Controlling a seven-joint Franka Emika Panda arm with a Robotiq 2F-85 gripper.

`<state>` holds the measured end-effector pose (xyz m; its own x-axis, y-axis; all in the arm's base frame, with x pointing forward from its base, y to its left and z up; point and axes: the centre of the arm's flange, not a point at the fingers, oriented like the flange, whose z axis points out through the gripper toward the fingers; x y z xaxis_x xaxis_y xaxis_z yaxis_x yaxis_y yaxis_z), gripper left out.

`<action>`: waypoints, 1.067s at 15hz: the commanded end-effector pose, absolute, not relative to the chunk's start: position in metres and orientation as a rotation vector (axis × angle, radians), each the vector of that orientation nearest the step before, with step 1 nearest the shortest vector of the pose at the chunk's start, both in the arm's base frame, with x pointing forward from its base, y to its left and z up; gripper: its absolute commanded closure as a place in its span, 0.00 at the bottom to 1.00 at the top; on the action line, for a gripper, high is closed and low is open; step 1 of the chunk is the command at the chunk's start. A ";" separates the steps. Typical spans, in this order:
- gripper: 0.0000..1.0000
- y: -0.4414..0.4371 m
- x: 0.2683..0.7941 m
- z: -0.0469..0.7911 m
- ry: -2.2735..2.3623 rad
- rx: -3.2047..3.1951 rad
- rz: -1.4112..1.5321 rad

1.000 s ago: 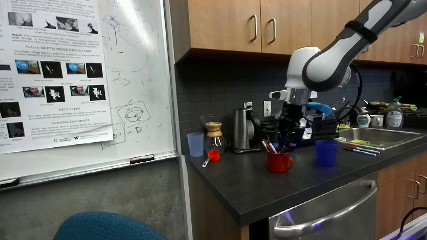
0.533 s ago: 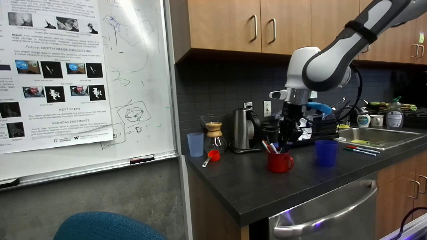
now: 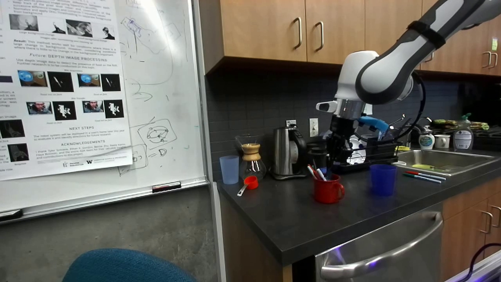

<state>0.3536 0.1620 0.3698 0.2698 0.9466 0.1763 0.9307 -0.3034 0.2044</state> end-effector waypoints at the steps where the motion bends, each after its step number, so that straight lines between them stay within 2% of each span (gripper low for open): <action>1: 0.98 0.151 0.337 0.387 1.789 2.418 0.464; 16: 0.98 0.063 0.308 0.510 1.394 2.453 0.660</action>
<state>0.3229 0.0832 0.4949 0.4132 0.8745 0.2540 0.7809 -0.4837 0.3952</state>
